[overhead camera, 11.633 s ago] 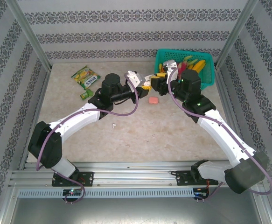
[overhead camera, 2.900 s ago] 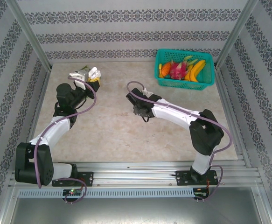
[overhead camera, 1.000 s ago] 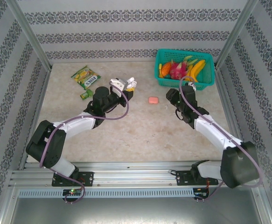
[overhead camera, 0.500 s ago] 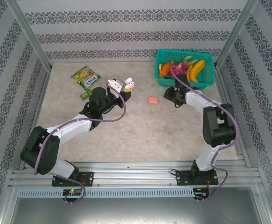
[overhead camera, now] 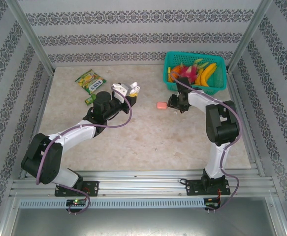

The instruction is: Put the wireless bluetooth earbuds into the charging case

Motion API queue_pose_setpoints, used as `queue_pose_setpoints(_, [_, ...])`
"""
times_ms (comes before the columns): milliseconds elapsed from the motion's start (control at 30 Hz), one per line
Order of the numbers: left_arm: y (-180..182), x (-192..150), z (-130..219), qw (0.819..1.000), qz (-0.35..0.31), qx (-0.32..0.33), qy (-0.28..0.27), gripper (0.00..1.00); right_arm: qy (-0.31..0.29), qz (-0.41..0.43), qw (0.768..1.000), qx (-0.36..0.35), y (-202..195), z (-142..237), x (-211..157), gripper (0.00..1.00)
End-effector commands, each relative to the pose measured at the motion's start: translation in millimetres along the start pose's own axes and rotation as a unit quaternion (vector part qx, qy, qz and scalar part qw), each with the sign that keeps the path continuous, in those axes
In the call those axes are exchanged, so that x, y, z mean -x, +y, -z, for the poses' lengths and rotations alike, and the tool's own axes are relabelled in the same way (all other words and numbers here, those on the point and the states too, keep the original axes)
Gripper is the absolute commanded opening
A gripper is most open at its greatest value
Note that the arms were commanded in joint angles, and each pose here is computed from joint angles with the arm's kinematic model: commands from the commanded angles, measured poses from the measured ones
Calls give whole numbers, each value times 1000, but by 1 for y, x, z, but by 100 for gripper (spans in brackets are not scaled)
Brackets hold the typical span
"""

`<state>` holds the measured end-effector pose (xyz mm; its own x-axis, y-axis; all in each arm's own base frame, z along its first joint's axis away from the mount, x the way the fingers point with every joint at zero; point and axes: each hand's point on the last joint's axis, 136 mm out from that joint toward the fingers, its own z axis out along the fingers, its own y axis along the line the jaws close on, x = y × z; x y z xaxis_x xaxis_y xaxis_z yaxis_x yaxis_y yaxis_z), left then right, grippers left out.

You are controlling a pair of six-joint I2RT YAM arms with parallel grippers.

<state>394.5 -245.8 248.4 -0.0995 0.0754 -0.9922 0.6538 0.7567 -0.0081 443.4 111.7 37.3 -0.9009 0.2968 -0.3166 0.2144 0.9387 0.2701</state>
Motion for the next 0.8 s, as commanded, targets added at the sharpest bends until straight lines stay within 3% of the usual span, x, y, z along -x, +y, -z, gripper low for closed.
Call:
queue_pose_setpoints(0, [2,21,6,1000,-13,-3,-24,0,17,12,1000,6,6,-7,-4,49])
queue_pose_setpoints(400, [3,23,10,1000,-13,0,-28,0,50,41,998,26,37,-12,-50,45])
queue_pose_setpoints(567, [3,22,11,1000,-13,2,-28,0,71,42,993,85,80,2,-92,42])
queue_pose_setpoints(767, [3,22,14,999,-15,3,-28,0,28,52,992,108,109,36,-110,44])
